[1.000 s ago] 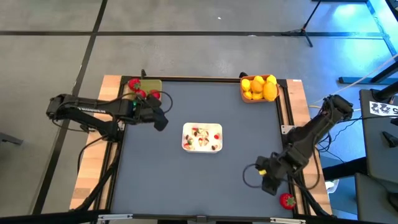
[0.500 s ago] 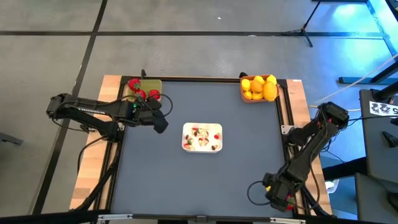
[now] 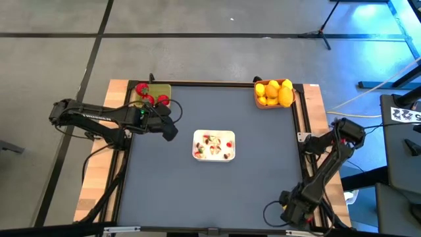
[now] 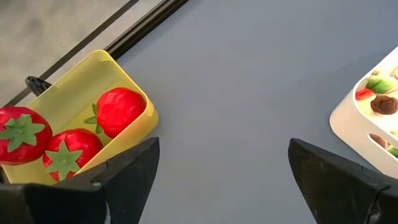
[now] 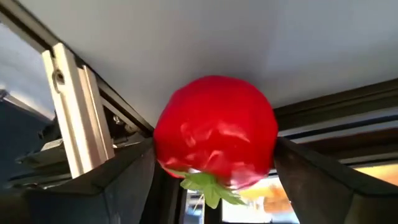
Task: Sort produce into baskets
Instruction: Put the red tomato into the yellow bin
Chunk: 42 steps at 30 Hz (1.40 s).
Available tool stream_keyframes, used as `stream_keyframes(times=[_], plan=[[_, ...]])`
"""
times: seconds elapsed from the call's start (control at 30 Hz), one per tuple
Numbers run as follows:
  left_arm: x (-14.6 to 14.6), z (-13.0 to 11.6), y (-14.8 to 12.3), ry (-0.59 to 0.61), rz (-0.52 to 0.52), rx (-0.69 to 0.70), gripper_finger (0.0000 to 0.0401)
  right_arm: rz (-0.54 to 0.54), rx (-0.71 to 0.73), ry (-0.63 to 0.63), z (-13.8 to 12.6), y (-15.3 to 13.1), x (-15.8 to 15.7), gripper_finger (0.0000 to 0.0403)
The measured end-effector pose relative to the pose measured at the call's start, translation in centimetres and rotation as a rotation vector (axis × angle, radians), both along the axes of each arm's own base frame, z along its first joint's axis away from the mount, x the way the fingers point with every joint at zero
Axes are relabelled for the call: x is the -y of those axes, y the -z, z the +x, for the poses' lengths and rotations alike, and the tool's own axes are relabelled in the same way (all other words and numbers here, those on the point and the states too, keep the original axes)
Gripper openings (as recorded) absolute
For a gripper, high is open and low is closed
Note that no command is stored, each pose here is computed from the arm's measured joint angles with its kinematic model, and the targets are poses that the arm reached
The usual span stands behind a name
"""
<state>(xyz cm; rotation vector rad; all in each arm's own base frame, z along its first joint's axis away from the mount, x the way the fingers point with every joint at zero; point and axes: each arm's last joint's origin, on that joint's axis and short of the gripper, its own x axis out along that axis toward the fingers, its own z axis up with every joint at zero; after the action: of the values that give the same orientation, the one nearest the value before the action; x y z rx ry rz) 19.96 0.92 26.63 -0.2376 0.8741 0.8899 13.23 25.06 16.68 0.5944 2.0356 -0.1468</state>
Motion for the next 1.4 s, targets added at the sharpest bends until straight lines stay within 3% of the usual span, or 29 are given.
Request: stream_keyframes(times=[0.37, 0.7, 0.93, 1.2, 1.4], plan=[[0.0, 0.0, 0.0, 0.005, 0.003, -0.004, 0.0349, -0.015, -0.103, -0.025, -0.1, 1.5, -0.3, 0.0316], [0.0, 0.0, 0.0, 0.005, 0.003, -0.004, 0.0349, -0.003, -0.122, -0.019, 0.0, 1.6, -0.3, 0.0217], [0.0, 0.0, 0.0, 0.005, 0.003, -0.004, 0.0349, 0.02, -0.097, -0.009, 1.0, 1.4, 0.3, 0.0224], [0.0, 0.0, 0.0, 0.002, 0.001, -0.002, 0.0349, -0.046, 0.05, -0.045, 3.0, -1.2, 1.2, 0.0223], [0.0, 0.0, 0.0, -0.02, -0.009, 0.015, 0.0349, -0.166, 0.196, -0.072, 4.9, -4.6, 2.5, 0.0227]])
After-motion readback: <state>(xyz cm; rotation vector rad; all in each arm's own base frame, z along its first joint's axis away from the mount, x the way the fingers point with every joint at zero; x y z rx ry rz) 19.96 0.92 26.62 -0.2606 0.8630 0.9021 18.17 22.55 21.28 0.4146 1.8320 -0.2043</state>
